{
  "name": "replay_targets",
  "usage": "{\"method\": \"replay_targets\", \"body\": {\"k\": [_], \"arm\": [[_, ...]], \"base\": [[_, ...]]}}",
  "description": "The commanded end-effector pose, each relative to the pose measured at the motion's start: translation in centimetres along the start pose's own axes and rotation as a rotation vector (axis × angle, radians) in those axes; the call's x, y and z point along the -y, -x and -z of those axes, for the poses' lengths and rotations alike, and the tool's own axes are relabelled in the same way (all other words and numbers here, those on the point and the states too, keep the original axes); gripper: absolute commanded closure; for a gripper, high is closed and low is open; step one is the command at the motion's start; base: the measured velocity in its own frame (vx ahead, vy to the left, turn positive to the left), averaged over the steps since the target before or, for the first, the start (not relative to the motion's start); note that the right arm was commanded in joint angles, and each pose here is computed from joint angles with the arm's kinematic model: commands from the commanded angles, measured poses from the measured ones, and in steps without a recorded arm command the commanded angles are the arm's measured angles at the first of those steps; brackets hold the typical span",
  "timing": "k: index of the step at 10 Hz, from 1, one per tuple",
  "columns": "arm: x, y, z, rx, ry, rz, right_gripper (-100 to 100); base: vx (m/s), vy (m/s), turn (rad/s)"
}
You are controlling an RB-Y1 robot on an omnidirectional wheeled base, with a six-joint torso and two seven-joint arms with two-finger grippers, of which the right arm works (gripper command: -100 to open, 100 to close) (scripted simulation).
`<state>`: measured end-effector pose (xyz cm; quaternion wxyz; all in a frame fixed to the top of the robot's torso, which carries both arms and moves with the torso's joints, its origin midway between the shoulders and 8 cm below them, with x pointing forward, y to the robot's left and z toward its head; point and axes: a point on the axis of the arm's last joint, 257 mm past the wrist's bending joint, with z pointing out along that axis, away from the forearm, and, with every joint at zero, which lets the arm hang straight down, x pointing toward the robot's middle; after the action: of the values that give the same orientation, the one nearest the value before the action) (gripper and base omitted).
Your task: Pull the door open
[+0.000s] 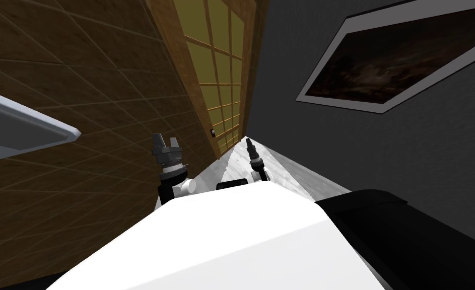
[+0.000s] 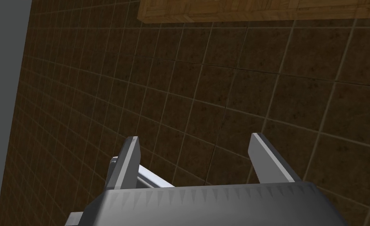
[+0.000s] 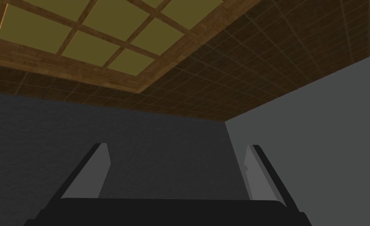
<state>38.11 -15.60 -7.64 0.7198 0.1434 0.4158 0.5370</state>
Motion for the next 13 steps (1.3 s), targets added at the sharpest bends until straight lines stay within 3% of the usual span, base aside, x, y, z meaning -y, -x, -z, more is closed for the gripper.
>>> {"method": "replay_targets", "body": {"k": [1, 13], "arm": [[0.7, -1.2, 0.13, -0.025, -0.001, 0.021, -100], [4.2, -10.2, 2.49, -0.233, 0.012, 0.174, -100]], "base": [[0.109, 0.055, -0.06], [0.089, 0.066, -0.072]]}}
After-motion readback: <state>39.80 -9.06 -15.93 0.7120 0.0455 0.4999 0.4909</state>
